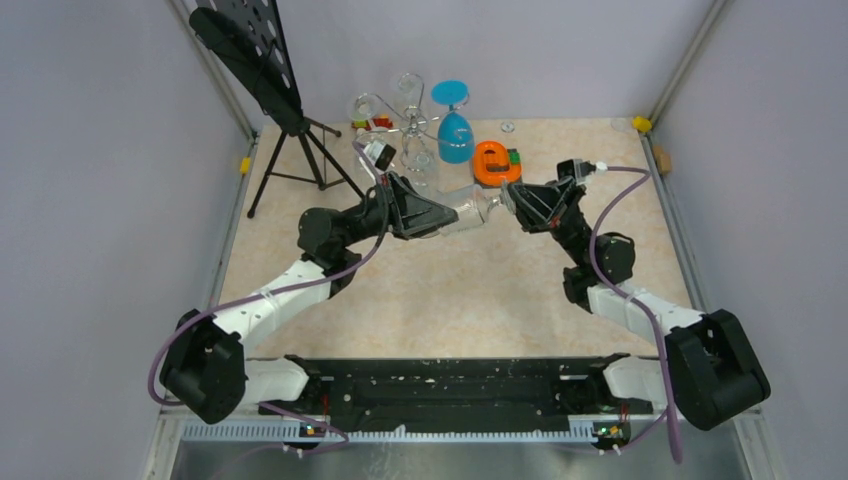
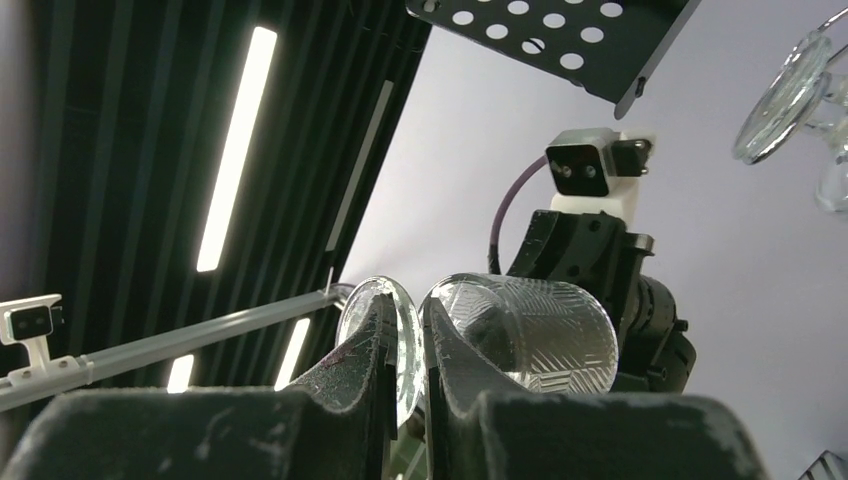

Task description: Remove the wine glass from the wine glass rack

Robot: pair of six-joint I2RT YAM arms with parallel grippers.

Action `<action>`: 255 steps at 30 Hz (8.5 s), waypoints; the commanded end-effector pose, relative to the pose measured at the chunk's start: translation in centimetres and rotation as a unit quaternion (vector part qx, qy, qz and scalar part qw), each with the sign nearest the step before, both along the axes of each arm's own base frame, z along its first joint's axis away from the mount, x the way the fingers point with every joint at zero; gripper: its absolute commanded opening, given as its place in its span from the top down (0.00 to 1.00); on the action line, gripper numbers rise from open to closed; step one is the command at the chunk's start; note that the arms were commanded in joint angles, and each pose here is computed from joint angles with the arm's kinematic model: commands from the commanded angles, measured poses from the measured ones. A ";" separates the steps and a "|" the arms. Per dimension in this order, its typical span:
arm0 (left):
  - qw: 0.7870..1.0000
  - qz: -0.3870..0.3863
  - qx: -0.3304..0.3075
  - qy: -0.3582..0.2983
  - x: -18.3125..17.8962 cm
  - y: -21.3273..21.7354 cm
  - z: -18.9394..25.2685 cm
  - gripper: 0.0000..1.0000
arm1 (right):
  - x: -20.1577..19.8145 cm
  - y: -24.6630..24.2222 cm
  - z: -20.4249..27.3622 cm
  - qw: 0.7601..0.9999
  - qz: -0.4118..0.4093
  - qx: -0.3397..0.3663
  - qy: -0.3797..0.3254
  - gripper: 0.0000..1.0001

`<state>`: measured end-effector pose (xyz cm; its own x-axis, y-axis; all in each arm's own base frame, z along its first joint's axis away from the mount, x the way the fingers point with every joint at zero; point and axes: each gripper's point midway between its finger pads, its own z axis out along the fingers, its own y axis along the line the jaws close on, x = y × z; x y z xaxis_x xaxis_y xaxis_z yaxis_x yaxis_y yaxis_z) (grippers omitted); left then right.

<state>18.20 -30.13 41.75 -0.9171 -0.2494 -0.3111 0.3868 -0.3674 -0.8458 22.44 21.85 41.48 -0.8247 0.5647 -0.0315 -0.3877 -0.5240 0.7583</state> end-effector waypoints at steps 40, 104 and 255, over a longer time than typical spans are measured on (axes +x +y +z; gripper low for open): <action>0.677 0.310 0.667 -0.028 3.4 16.0 -20.3 1.00 | 6.5 -5.6 -16.0 0.822 -0.336 -0.430 0.160 0.31; 0.584 0.601 0.545 -0.035 10.6 23.8 -10.5 0.01 | 5.9 6.1 -5.3 0.936 -0.114 -0.334 0.001 0.27; 0.602 0.565 0.546 -0.146 7.4 23.5 -11.5 0.02 | 12.6 13.1 -0.1 0.928 -0.156 -0.330 0.080 1.00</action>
<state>25.31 -6.81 29.35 -0.2646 -0.1540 -0.9520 0.0592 0.9827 -0.1754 35.18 35.70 36.71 -0.7171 0.6105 -0.3362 -0.2195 0.2601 0.9403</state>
